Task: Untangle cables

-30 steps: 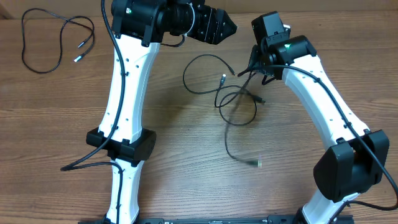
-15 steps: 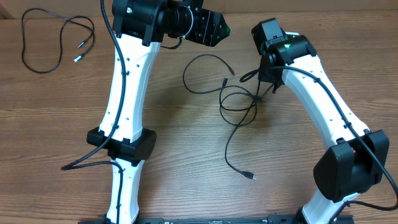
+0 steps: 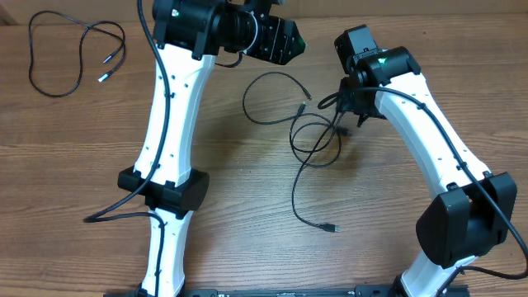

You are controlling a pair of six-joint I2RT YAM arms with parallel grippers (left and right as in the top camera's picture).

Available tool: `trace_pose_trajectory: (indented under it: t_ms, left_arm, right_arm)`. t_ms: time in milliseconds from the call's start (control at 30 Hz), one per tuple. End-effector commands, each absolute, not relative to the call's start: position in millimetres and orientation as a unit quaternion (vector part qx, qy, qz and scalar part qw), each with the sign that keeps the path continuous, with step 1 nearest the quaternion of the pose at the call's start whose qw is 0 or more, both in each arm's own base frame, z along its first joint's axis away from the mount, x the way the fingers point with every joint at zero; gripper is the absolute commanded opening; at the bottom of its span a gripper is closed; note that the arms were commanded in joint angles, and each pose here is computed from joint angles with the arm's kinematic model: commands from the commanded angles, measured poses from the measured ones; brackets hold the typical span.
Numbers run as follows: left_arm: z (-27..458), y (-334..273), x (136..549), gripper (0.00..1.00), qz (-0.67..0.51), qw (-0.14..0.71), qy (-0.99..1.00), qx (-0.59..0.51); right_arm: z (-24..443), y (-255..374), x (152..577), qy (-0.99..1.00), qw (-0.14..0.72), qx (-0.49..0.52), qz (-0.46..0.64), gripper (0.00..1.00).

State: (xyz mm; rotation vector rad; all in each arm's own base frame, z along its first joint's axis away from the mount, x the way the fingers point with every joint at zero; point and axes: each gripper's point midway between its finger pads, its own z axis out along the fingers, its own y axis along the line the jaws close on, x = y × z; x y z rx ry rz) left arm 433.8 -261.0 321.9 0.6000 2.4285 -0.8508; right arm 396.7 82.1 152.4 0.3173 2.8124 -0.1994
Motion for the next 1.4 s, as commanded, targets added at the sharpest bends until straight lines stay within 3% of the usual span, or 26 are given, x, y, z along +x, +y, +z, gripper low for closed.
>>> trace_pose_trajectory:
  t_ms: [0, 100, 233, 300, 400, 467, 600, 700, 900, 1100, 1200, 1367]
  left_arm:
    - [307, -266, 437, 0.66, -0.305, 0.237, 0.892, 0.234]
    - [302, -268, 436, 0.66, -0.304, 0.230, 0.893, 0.238]
    - [296, -271, 437, 0.66, -0.302, 0.225, 0.894, 0.243]
    - [294, -272, 438, 0.66, -0.302, 0.223, 0.894, 0.243]
    - [292, -272, 438, 0.67, -0.303, 0.220, 0.895, 0.241]
    - [291, -271, 437, 0.67, -0.302, 0.216, 0.897, 0.240]
    - [294, -280, 425, 0.66, -0.332, 0.202, 0.884, 0.260]
    - [295, -286, 417, 0.67, -0.349, 0.193, 0.873, 0.282]
    - [288, -286, 410, 0.68, -0.340, 0.179, 0.876, 0.292]
    - [287, -284, 408, 0.69, -0.338, 0.176, 0.875, 0.299]
    - [289, -287, 408, 0.70, -0.340, 0.181, 0.872, 0.303]
    - [290, -295, 406, 0.70, -0.342, 0.186, 0.867, 0.312]
  right_arm:
    - [148, 100, 386, 0.990, 0.122, 0.061, -0.027, 0.82]
    - [145, 119, 369, 0.997, 0.079, -0.011, 0.016, 0.98]
    - [148, 150, 362, 0.988, 0.066, -0.096, 0.103, 1.00]
    - [147, 136, 375, 0.991, 0.092, -0.074, 0.059, 1.00]
    - [154, 70, 387, 0.978, 0.144, 0.098, -0.115, 1.00]
    - [158, 57, 386, 0.968, 0.154, 0.137, -0.144, 1.00]
    - [150, 90, 388, 0.984, 0.134, 0.101, -0.057, 1.00]
    - [155, 86, 402, 0.978, 0.168, 0.108, -0.067, 1.00]
    - [201, 21, 438, 0.899, 0.313, 0.184, -0.247, 1.00]
    - [219, -8, 427, 0.874, 0.303, 0.149, -0.349, 1.00]
    - [210, -3, 423, 0.886, 0.290, 0.154, -0.327, 1.00]
    - [180, 38, 427, 0.937, 0.256, 0.142, -0.191, 1.00]
